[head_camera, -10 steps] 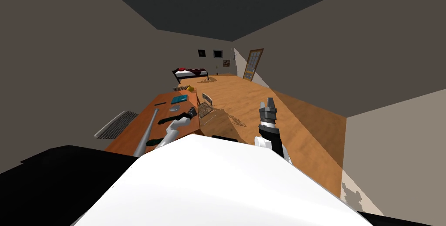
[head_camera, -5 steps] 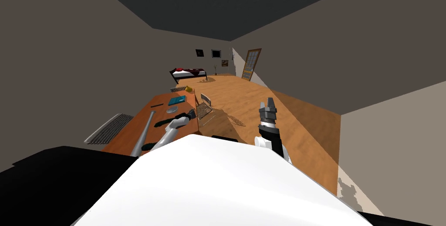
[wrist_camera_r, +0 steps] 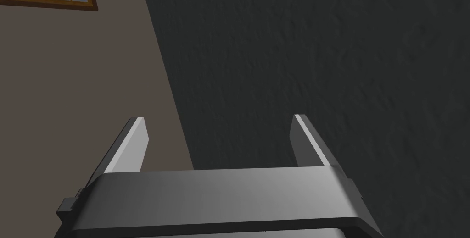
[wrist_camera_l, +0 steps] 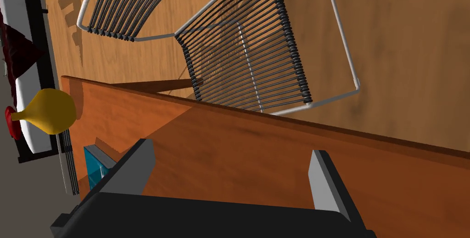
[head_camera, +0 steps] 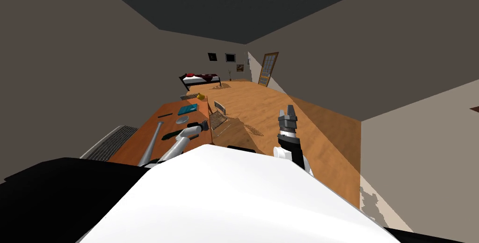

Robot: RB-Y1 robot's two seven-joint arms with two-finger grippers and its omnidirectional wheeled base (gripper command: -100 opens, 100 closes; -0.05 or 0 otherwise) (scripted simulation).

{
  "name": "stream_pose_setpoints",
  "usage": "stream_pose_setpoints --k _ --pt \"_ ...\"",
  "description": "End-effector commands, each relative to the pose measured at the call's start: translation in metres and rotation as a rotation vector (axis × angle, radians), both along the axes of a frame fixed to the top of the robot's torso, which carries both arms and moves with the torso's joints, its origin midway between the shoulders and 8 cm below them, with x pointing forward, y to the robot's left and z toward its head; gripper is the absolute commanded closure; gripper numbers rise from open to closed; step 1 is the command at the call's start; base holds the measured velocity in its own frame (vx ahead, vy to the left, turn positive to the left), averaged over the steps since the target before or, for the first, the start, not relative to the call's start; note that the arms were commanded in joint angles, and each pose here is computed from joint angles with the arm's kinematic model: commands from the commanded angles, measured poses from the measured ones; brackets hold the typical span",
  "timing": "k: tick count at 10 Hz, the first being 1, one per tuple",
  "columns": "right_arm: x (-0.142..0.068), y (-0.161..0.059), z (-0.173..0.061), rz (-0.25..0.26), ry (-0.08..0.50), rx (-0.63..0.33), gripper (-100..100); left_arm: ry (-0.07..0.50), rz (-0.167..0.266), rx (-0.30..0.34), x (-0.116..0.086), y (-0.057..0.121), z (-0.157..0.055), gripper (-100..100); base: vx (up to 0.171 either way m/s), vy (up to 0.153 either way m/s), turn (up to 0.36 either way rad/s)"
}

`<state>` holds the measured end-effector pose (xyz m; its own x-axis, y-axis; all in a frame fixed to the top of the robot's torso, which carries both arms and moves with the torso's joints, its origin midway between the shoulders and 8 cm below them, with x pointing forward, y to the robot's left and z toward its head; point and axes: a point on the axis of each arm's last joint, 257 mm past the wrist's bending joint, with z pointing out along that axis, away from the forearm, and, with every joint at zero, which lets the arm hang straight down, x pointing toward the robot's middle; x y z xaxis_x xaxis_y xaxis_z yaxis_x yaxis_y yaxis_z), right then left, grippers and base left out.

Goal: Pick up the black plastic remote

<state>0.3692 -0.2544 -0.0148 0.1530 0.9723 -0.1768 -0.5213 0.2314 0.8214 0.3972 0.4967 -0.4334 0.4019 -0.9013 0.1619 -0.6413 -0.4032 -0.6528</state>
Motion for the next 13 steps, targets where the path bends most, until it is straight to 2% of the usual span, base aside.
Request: stream_pose_setpoints --k 1,2,3,4,5,6,7,8,9,10,11,12,13 --pt "0.000 0.000 0.000 0.000 0.000 0.000 0 0.069 0.004 -0.018 -0.014 0.009 -0.013 -100 0.028 0.019 -0.044" --pt "0.000 0.000 0.000 0.000 0.000 0.000 0 0.087 0.016 -0.021 -0.021 0.012 -0.020 -100 0.021 0.018 -0.030" --pt "0.000 0.000 0.000 0.000 0.000 0.000 0 0.141 0.020 -0.035 -0.033 0.019 -0.029 -100 0.029 0.023 -0.037" --pt "0.000 0.000 0.000 0.000 0.000 0.000 0 0.153 0.026 -0.037 -0.037 0.020 -0.033 -100 0.025 0.024 -0.022" --pt "0.000 0.000 0.000 0.000 0.000 0.000 0 0.209 0.033 -0.052 -0.052 0.027 -0.041 -100 0.022 0.027 -0.039" --pt "0.000 0.000 0.000 0.000 0.000 0.000 0 0.216 0.036 -0.054 -0.054 0.028 -0.043 -100 0.020 0.027 -0.016" --pt "0.000 0.000 0.000 0.000 0.000 0.000 0 0.269 0.041 -0.068 -0.068 0.033 -0.050 -100 0.022 0.030 -0.022" --pt "0.000 0.000 0.000 0.000 0.000 0.000 0 0.276 0.046 -0.070 -0.071 0.034 -0.052 -100 0.015 0.032 -0.013" --pt "0.000 0.000 0.000 0.000 0.000 0.000 0 0.329 0.052 -0.084 -0.087 0.040 -0.059 -100 0.024 0.046 -0.020" --pt "0.000 0.000 0.000 0.000 0.000 0.000 0 0.333 0.055 -0.085 -0.089 0.040 -0.060 -100 0.021 0.036 -0.010" --pt "0.000 0.000 0.000 0.000 0.000 0.000 0 0.384 0.062 -0.100 -0.105 0.045 -0.066 -100 0.021 0.037 -0.014" --pt "0.000 0.000 0.000 0.000 0.000 0.000 0 0.387 0.064 -0.101 -0.106 0.046 -0.067 -100 0.014 0.032 -0.009" --pt "0.000 0.000 0.000 0.000 0.000 0.000 0 0.432 0.068 -0.115 -0.121 0.049 -0.071 -100 0.007 0.047 -0.008"
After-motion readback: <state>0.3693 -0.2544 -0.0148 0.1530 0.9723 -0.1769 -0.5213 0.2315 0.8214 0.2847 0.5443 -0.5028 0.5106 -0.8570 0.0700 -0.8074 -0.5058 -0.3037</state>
